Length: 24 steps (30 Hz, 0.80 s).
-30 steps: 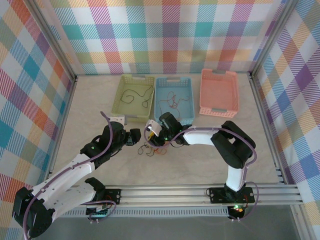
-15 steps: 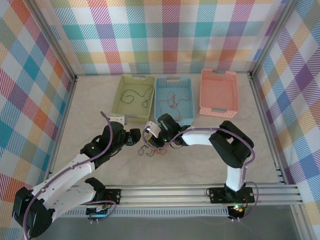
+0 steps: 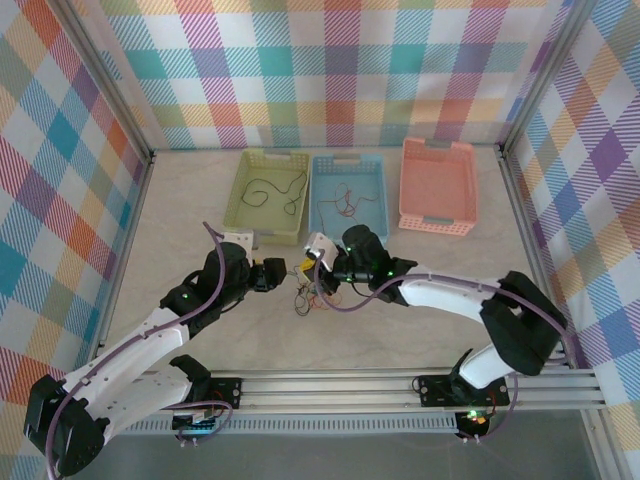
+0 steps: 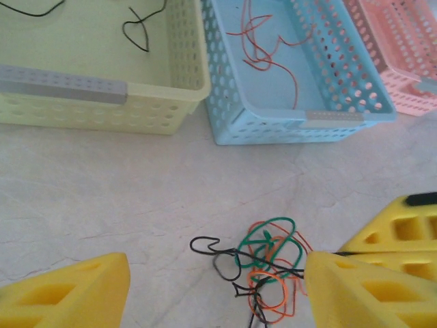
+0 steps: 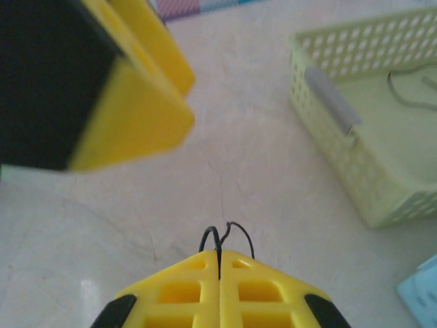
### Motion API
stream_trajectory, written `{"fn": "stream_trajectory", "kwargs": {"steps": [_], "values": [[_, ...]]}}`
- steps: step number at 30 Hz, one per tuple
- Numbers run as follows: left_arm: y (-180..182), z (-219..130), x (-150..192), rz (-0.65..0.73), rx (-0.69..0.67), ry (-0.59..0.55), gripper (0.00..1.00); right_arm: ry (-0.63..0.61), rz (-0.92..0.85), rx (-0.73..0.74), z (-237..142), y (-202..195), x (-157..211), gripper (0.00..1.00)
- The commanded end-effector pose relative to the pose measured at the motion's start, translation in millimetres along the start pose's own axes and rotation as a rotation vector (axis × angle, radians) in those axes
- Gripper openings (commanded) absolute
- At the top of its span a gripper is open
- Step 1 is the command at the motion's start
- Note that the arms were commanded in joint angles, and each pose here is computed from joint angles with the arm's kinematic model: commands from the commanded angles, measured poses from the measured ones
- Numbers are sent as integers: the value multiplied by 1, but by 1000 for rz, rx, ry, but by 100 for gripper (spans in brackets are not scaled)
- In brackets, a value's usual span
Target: Untangle the cables
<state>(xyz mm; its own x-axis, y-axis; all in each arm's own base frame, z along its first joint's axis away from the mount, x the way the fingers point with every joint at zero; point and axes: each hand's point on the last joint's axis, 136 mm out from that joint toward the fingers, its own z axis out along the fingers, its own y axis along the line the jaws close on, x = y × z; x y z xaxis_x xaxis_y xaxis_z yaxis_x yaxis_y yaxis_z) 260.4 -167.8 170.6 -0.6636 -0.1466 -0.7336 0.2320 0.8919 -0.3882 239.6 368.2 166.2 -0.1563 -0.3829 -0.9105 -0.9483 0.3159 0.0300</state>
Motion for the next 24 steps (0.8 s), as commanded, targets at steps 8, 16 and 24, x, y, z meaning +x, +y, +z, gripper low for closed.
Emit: {"fn": "stream_trajectory", "kwargs": {"steps": [8, 16, 24], "values": [[-53, -23, -17, 89, 277, -54, 69, -164, 133, 43, -36, -11, -5, 0], [-74, -18, -7, 239, 304, 27, 72, -205, 178, 51, -50, -17, -5, 0], [-97, 6, -3, 261, 369, 103, 71, -249, 190, 15, -57, -16, -9, 0]]}}
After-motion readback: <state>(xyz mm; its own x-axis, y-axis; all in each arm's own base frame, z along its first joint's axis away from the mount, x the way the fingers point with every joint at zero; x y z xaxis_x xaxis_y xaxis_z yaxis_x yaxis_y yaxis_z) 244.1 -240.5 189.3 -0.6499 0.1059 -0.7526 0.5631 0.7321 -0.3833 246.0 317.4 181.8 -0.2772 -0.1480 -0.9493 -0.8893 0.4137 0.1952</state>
